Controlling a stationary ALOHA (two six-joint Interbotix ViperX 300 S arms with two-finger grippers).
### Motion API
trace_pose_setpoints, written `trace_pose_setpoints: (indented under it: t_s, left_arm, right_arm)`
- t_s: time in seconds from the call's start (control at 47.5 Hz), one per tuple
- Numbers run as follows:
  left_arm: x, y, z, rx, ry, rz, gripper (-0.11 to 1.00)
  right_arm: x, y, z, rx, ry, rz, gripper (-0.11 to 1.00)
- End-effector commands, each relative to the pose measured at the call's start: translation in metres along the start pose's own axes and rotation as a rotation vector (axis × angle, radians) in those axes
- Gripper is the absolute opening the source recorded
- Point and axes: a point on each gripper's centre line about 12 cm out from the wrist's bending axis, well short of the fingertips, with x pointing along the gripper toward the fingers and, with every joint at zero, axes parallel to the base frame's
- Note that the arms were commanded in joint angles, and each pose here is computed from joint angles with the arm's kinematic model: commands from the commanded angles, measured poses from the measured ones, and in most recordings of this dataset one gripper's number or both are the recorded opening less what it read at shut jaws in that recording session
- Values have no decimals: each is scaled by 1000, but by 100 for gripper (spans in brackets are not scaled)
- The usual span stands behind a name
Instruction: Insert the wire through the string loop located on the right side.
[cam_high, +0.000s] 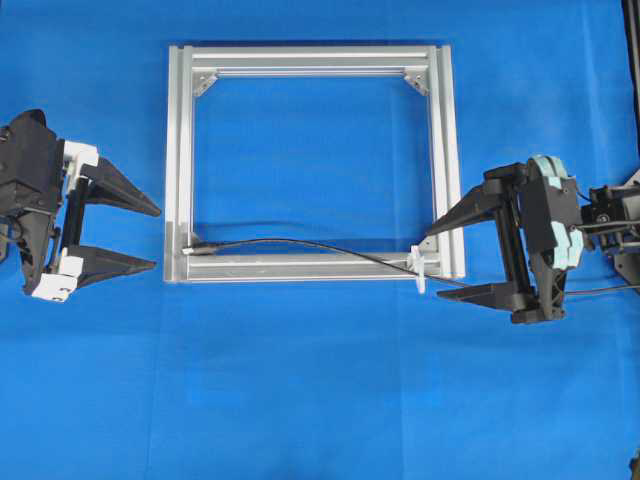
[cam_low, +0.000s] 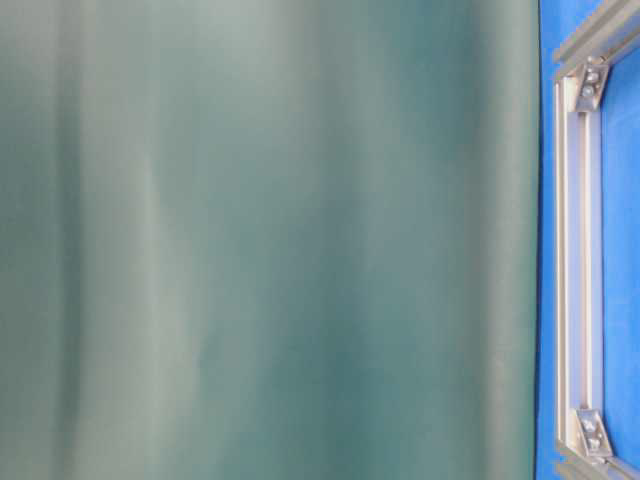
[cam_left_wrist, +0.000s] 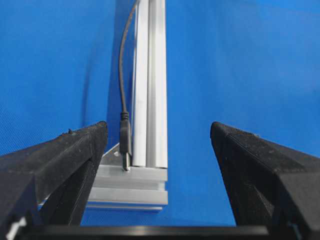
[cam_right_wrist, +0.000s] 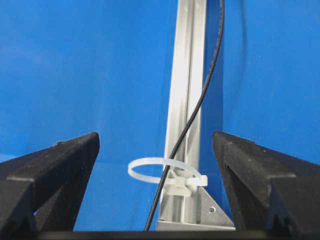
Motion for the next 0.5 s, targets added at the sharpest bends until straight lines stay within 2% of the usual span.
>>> trace_pose_setpoints:
  t_s: [0.0,0.484]
  left_arm:
    - [1,0,8,-3,-24,1,79]
    - [1,1,8,-3,-25,4,79]
  right_arm:
    - [-1,3,10,0,-31,8,84]
    - [-1,2,10,-1,-31,7,84]
